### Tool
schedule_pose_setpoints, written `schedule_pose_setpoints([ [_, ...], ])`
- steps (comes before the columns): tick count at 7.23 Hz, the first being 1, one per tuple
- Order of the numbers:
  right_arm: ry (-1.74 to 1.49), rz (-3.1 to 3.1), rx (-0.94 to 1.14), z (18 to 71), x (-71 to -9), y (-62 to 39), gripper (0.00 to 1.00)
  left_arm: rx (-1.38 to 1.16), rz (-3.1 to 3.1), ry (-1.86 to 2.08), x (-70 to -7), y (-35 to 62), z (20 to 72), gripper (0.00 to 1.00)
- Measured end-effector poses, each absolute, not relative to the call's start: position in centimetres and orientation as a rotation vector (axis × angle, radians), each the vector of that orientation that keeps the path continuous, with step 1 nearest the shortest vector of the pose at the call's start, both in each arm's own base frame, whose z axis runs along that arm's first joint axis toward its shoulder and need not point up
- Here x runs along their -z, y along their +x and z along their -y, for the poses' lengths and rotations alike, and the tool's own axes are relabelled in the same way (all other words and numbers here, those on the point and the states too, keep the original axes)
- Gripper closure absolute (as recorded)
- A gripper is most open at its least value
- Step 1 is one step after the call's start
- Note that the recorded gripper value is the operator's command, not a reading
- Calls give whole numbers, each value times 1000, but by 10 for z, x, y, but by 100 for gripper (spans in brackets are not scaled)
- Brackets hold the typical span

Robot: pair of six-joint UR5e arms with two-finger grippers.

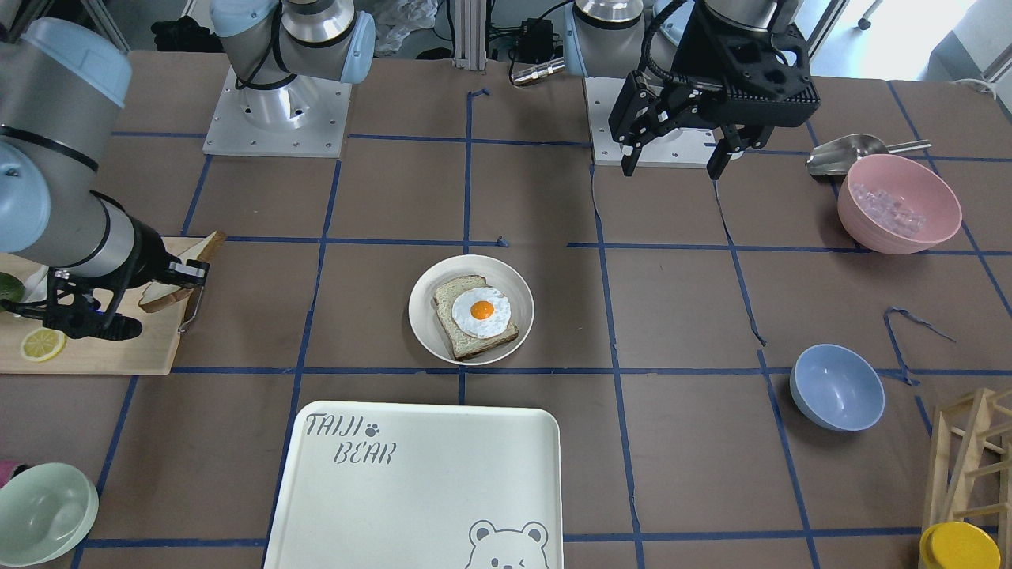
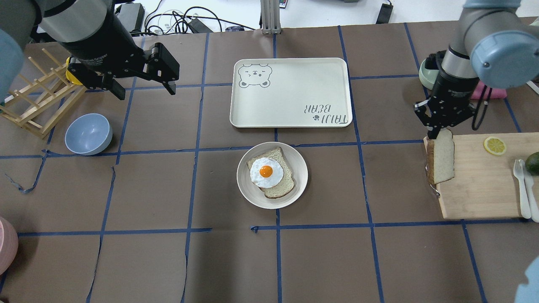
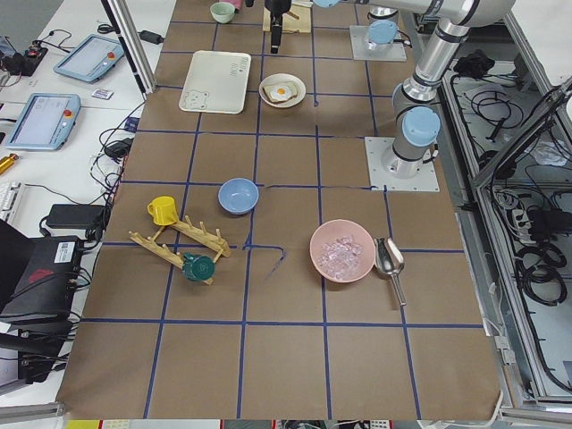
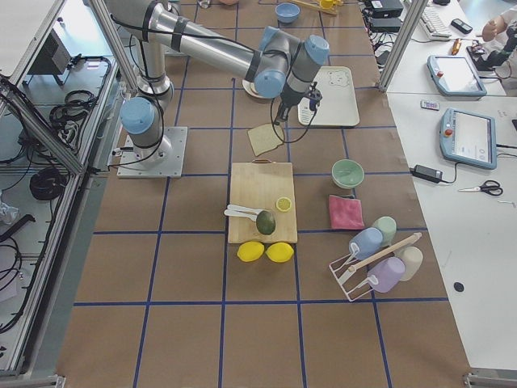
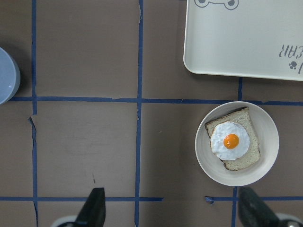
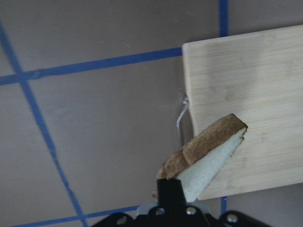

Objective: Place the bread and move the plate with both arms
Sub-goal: 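Lift the bread slice and carry it over the egg toast plate, then lower the bread onto the egg toast and open the right gripper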

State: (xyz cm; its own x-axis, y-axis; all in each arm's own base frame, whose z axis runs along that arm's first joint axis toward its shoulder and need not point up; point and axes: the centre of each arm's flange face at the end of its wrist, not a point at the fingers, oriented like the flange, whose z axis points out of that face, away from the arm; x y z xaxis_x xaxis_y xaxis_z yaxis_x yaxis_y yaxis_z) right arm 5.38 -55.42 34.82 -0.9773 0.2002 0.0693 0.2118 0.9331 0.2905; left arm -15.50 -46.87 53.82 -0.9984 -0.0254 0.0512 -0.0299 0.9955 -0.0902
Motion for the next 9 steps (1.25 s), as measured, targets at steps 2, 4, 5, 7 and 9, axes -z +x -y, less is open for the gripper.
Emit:
schedule_pose_setpoints([
  [2, -563, 3082, 451, 546, -381, 175, 100, -139, 3087, 43, -538, -155, 469, 0],
  [4, -705, 3094, 444, 518, -381, 290, 100, -136, 3087, 43, -537, -155, 469, 0],
  [5, -702, 3096, 437, 506, -371, 330, 100, -136, 3087, 43, -537, -155, 470, 0],
  [7, -662, 3099, 429, 500, -347, 366, 100, -137, 3087, 43, -537, -155, 470, 0],
  [9, -646, 3114, 393, 510, -328, 375, 100, -134, 3087, 42, -536, -155, 471, 0],
])
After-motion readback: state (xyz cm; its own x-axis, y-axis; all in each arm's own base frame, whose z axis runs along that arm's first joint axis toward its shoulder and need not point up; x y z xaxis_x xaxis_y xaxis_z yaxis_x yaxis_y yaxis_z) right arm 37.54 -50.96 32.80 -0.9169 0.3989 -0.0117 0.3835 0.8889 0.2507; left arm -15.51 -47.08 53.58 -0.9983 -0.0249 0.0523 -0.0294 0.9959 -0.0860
